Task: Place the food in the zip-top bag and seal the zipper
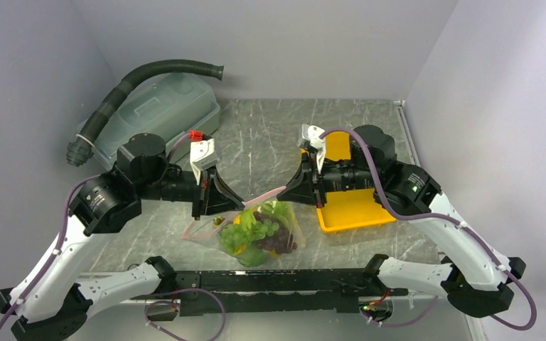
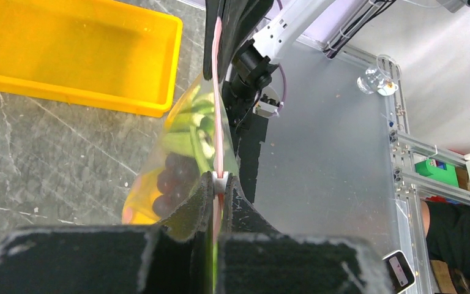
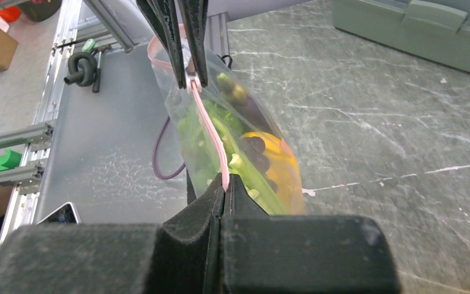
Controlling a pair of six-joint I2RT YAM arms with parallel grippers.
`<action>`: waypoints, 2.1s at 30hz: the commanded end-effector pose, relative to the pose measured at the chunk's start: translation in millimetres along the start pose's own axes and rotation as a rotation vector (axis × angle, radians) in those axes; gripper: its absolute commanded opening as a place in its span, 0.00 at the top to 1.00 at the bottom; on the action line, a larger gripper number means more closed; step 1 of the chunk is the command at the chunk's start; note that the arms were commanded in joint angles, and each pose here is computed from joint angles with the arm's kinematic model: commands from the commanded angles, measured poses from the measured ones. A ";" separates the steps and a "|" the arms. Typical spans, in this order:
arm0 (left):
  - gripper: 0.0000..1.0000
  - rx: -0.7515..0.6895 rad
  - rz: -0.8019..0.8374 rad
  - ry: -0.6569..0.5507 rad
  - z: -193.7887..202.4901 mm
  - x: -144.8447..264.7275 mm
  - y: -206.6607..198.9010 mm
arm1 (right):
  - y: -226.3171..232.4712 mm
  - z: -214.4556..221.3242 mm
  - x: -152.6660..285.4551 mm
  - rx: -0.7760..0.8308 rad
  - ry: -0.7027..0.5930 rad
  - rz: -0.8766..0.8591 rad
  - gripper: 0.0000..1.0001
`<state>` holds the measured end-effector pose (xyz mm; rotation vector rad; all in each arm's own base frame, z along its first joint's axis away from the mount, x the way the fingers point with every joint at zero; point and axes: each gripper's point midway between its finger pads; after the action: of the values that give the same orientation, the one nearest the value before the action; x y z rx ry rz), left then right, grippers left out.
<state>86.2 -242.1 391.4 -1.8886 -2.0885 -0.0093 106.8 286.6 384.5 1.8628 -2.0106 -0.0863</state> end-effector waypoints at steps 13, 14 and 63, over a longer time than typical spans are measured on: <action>1.00 0.000 -0.076 -0.014 5.4 29.1 -12.5 | -20.1 -28.6 42.7 -0.001 -0.175 0.248 1.00; 1.00 0.005 -0.086 -0.010 7.5 30.3 -11.8 | -20.5 -30.6 44.8 0.000 -0.186 0.259 1.00; 0.43 0.038 -0.351 0.004 25.9 75.6 0.1 | -28.3 -55.3 78.8 0.016 -0.313 0.422 1.00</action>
<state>67.6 -166.6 370.0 -1.4989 -2.3022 -0.0373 151.7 224.4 395.4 1.3547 -2.4506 -0.2070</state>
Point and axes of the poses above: each gripper's point midway between its finger pads, its own x axis back along the fingers, its own y axis along the line the jaws close on, z = x × y, and after that the axes turned 6 degrees about -x, right-handed
